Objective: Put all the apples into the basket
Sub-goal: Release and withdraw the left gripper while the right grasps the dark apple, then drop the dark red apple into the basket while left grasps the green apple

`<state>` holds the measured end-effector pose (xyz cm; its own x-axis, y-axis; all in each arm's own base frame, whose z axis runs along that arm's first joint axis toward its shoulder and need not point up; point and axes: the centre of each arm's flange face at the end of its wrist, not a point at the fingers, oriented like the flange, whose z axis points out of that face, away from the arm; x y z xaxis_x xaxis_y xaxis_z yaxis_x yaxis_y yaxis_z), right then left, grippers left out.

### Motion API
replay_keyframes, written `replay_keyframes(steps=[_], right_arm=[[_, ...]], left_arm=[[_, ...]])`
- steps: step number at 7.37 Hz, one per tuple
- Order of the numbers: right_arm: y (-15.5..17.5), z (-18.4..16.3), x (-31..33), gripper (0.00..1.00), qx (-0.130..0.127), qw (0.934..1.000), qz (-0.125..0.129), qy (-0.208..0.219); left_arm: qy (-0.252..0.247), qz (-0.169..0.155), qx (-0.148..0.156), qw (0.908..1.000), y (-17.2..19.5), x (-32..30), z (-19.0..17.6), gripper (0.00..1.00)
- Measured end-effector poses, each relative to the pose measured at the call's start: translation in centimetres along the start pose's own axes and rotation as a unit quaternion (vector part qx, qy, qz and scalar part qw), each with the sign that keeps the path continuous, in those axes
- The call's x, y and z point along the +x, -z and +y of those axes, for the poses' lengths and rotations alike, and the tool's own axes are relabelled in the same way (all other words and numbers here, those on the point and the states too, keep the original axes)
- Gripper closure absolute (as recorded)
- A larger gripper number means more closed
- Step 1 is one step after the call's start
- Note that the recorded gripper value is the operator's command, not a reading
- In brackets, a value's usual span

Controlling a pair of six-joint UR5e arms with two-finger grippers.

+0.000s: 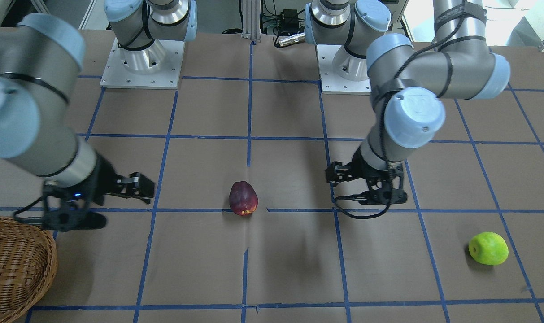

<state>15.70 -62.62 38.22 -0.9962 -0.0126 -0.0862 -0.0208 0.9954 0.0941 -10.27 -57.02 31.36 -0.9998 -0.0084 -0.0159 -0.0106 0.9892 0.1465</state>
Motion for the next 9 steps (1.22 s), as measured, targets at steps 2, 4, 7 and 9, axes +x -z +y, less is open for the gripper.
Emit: replay_keyframes(steps=[2, 4, 7, 9], right_arm=[[-4.0, 3.4, -9.0, 0.00, -0.021, 0.9992, 0.001, 0.035], [-8.5, 5.4, -13.4, 0.00, -0.008, 0.9978, 0.001, 0.066], [-14.8, 6.9, -16.3, 0.00, -0.002, 0.9978, -0.001, 0.066], [-17.3, 6.4, -17.1, 0.00, -0.005, 0.9983, -0.014, 0.056]], left_arm=[[-0.069, -0.009, -0.001, 0.9976, -2.1, -12.5, -0.7, 0.00], [-0.118, -0.037, 0.059, 0.9906, -2.1, -19.9, -3.3, 0.00], [-0.141, -0.060, 0.099, 0.9832, -1.1, -26.9, -8.7, 0.00], [-0.152, -0.060, 0.100, 0.9815, -2.7, -30.2, -10.7, 0.00]])
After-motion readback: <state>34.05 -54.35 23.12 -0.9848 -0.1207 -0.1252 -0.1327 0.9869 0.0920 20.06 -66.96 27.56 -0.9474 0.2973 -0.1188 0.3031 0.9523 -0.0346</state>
